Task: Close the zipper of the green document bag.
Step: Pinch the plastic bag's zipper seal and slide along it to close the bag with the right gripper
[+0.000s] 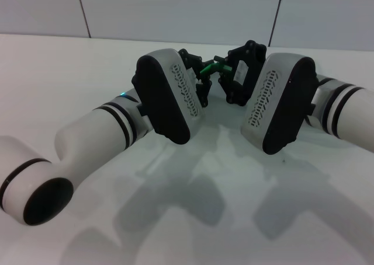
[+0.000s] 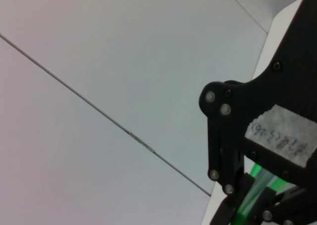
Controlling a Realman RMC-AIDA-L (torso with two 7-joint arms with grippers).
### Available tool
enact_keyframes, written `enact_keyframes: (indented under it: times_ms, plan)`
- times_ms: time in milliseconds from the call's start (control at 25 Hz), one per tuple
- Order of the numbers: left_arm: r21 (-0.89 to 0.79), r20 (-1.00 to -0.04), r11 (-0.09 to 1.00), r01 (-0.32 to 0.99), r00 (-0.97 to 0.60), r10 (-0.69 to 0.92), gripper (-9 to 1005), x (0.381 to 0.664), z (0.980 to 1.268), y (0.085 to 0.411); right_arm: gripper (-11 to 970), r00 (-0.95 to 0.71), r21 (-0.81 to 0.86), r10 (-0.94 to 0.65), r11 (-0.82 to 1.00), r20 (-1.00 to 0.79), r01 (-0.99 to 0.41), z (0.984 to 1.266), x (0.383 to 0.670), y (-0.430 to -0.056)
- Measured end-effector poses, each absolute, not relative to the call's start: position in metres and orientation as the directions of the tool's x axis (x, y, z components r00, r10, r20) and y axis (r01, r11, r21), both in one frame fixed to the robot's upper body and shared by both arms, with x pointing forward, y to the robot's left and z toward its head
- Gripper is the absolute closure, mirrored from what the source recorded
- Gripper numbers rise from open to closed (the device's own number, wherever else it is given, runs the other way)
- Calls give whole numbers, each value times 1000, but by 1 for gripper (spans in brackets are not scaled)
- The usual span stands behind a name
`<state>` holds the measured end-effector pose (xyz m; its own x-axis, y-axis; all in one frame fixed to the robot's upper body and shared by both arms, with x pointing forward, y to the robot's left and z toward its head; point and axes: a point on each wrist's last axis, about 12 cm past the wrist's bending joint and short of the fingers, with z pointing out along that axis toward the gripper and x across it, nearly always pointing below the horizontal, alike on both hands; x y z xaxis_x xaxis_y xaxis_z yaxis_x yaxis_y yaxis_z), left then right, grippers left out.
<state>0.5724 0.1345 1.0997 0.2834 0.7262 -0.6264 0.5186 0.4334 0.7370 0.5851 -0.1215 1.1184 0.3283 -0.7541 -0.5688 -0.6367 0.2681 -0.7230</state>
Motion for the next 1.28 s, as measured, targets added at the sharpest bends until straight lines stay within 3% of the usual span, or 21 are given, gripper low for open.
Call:
enact_keyframes:
  times_ms: [240,1280]
  plan:
    - [738,-624,431,519,283,728,942,572,1099,135,881,321,-721,-762,262,-562,-641,1115,588,-122]
    - [732,-631,457,506,248,736,941,565,1095,152,882,236,-718,-804,304,-546,-626,1110,596,-148]
